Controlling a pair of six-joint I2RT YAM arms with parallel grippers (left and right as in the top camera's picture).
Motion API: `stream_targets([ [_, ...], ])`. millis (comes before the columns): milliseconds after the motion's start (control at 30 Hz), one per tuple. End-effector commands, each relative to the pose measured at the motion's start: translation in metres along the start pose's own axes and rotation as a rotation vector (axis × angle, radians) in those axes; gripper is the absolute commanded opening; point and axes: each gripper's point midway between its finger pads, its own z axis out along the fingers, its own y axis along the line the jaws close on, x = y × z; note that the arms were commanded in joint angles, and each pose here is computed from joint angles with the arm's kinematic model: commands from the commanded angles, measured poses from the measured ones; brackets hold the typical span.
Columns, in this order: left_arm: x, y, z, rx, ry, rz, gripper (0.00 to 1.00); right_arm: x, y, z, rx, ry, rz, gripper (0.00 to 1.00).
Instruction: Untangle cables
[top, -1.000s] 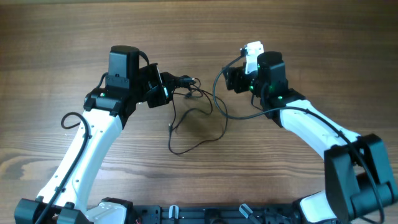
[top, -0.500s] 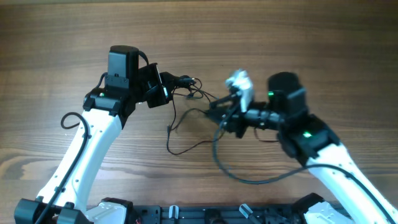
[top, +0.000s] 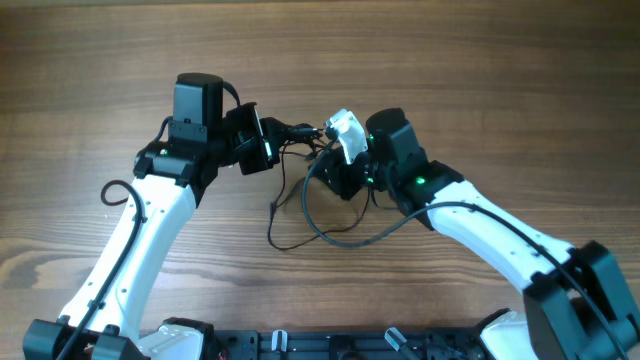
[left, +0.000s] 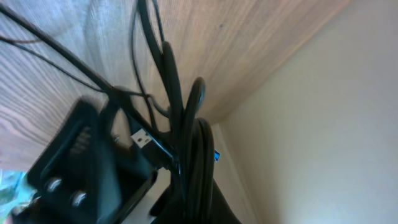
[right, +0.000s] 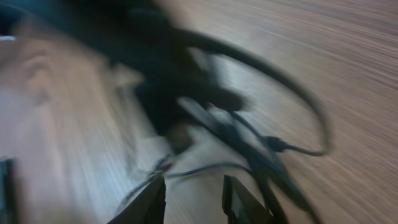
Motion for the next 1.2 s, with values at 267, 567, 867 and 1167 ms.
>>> stream_targets([
  [267, 0.007, 0.006, -0.008, -0.030, 0.019, -0.065, 0.04, -0.029, -0.017, -0.015, 0.072, -0.110, 0.021, 0.39],
  [567, 0.011, 0.008, -0.008, -0.043, 0.042, -0.069, 0.04, -0.030, -0.007, -0.014, 0.023, -0.113, -0.131, 0.60],
  [867, 0.028, 0.018, -0.010, -0.101, 0.136, -0.067, 0.04, -0.041, 0.000, -0.011, -0.011, -0.161, -0.251, 0.61],
  [1167, 0.027, 0.010, -0.010, -0.072, 0.132, -0.058, 0.04, 0.000, 0.022, -0.006, -0.135, -0.003, -0.165, 0.04],
])
